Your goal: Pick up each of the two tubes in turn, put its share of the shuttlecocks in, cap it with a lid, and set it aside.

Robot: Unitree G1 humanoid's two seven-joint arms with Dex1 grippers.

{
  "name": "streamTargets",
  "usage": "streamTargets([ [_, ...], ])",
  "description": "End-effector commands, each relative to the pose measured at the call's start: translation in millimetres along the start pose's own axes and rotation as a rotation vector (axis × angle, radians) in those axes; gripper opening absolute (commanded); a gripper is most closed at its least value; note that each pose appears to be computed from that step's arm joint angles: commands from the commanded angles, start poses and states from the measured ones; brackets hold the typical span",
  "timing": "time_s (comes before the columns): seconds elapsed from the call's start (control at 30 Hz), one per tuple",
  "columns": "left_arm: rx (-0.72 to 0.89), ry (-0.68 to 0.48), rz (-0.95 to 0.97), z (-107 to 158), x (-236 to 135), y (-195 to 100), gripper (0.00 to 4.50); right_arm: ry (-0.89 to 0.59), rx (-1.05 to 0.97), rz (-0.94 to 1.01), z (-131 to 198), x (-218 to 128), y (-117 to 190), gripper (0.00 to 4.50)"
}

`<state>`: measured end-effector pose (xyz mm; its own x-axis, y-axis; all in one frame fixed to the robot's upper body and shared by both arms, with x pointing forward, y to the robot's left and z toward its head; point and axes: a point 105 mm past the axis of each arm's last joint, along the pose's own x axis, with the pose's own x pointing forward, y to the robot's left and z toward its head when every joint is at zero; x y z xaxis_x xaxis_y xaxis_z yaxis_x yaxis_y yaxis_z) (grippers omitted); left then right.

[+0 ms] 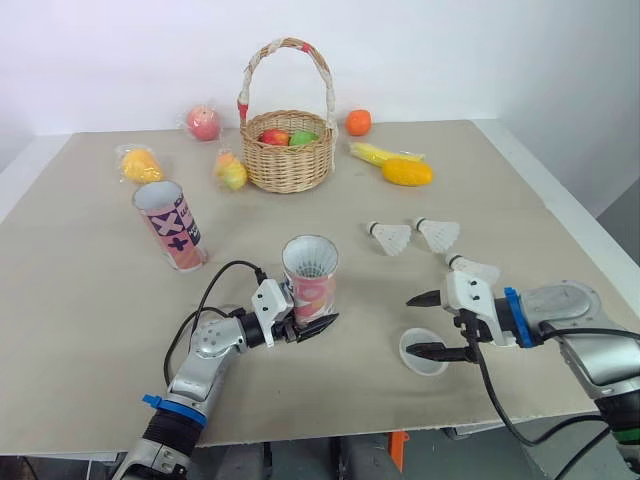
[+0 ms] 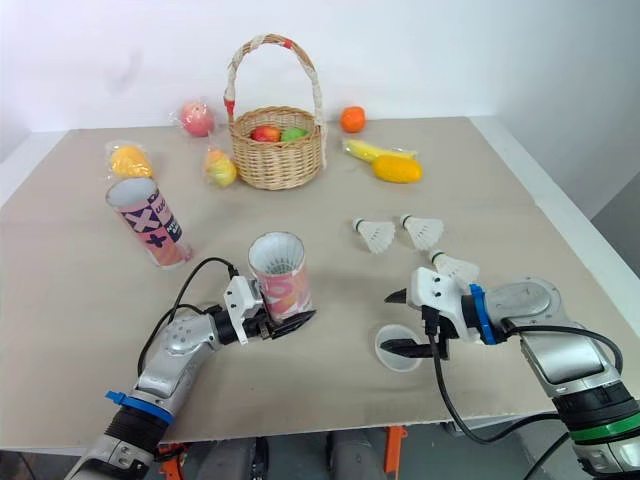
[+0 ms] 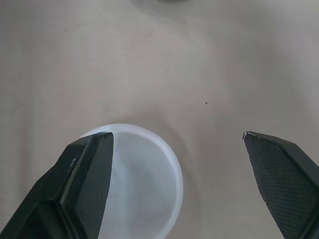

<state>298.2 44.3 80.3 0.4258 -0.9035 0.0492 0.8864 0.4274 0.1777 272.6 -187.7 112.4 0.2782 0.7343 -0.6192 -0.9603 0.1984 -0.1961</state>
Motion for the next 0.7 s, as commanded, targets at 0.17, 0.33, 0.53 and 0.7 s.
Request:
streamTargets([
  [0.17, -0.081, 0.080, -0.021, -26, -5, -12, 3.18, 0.041, -0.055, 0.013, -4, -3, -2, 1.24],
  [0.33, -0.083, 0.081, -0.015, -27, -5, -11, 3.18, 0.038, -0.064, 0.029, -2, -4, -1, 0.08],
  [0.53, -0.083, 0.077, -0.012, -27, -5, -8, 3.18, -0.140, -0.121, 0.044, 74, -25, -16, 0.08],
  [0.7, -0.081, 0.081, -0.019, -29, -3, -6, 3.18, -0.283, -0.303, -0.002, 162, -40, -36, 0.08],
])
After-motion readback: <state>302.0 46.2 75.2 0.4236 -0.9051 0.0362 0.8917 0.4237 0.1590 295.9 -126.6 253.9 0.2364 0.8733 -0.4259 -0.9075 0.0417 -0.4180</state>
